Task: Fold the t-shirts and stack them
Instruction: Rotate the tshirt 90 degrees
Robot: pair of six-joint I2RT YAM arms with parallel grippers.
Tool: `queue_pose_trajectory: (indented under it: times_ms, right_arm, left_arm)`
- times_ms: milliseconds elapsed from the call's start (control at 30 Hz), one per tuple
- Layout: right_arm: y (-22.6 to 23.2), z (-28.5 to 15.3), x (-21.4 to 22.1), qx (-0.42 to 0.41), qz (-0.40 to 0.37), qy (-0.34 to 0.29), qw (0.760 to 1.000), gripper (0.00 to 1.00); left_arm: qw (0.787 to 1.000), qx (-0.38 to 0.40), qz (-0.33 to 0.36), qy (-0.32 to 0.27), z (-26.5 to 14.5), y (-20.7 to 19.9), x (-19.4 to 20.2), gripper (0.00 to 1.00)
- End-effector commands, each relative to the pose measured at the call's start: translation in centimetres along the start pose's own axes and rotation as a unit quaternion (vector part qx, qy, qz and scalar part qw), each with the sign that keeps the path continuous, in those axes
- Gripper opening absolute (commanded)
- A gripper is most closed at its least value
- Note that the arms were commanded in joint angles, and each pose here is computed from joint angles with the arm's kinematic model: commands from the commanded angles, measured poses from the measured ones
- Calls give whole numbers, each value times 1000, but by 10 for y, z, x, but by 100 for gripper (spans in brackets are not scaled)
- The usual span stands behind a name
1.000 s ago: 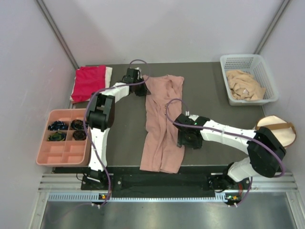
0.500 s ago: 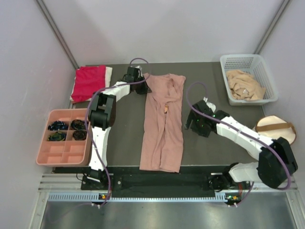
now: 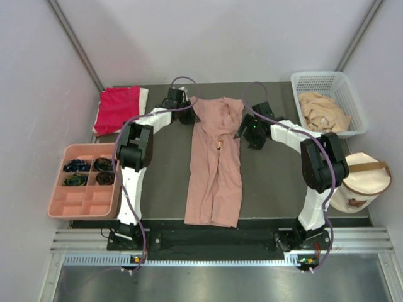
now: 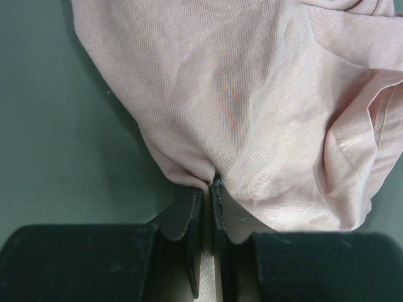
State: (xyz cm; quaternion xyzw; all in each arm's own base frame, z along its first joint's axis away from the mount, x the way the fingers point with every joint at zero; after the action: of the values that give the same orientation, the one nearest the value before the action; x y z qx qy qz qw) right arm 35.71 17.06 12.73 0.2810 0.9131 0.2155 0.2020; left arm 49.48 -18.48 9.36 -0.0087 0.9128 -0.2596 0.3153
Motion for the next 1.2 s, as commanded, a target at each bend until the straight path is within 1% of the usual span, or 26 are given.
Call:
queue_pose_trajectory:
  times_ms: [0, 167, 367, 467, 500, 567, 600, 667, 700, 800, 1000, 1167]
  right_arm:
    - [20, 6, -27, -45, -6, -10, 999, 77]
    - [17, 29, -44, -35, -1, -1, 999, 77]
    - [29, 43, -67, -44, -2, -1, 999, 77]
    - [31, 52, -73, -47, -2, 5, 999, 70]
    - [34, 54, -76, -50, -3, 5, 999, 62]
    - [32, 61, -76, -49, -2, 12, 999, 49]
    - [34, 62, -78, -52, -4, 11, 999, 40]
    - [32, 69, -78, -52, -3, 19, 998, 30]
    - [35, 70, -79, -56, -4, 18, 998, 20]
    - [34, 79, -80, -56, -3, 26, 998, 0]
    - [36, 85, -91, -61, -5, 17, 998, 0]
    - [40, 85, -111, -61, -8, 8, 998, 0]
  left_arm:
    - [998, -45, -10, 46, 8, 23, 29, 13]
    - [998, -41, -16, 46, 7, 22, 30, 13]
    - [998, -39, -22, 49, 7, 23, 32, 13]
    - [998, -36, -24, 49, 8, 22, 33, 13]
    - [998, -36, -25, 51, 9, 23, 34, 13]
    - [998, -34, -26, 51, 10, 23, 34, 13]
    - [998, -34, -27, 51, 11, 23, 35, 13]
    - [998, -32, -30, 52, 11, 23, 35, 12]
    - [998, -30, -31, 53, 11, 23, 36, 12]
    - [998, -28, -32, 54, 11, 23, 37, 12]
    - [998, -23, -40, 53, 15, 25, 41, 12]
    - [998, -21, -39, 44, 23, 22, 28, 11]
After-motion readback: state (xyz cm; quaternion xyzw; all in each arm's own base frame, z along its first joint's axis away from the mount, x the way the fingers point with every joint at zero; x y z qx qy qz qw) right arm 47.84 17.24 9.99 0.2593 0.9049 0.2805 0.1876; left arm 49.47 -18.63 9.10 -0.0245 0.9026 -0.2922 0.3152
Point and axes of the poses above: each gripper's point midway between its finger pads, its own z axis out along the fingers, its own y axis along the line the jaws close on, x = y × z, the point moved 9 cm from there along -z, back along the fingers, and after that the axes turned 9 degrees about z, right-handed, at the moved point
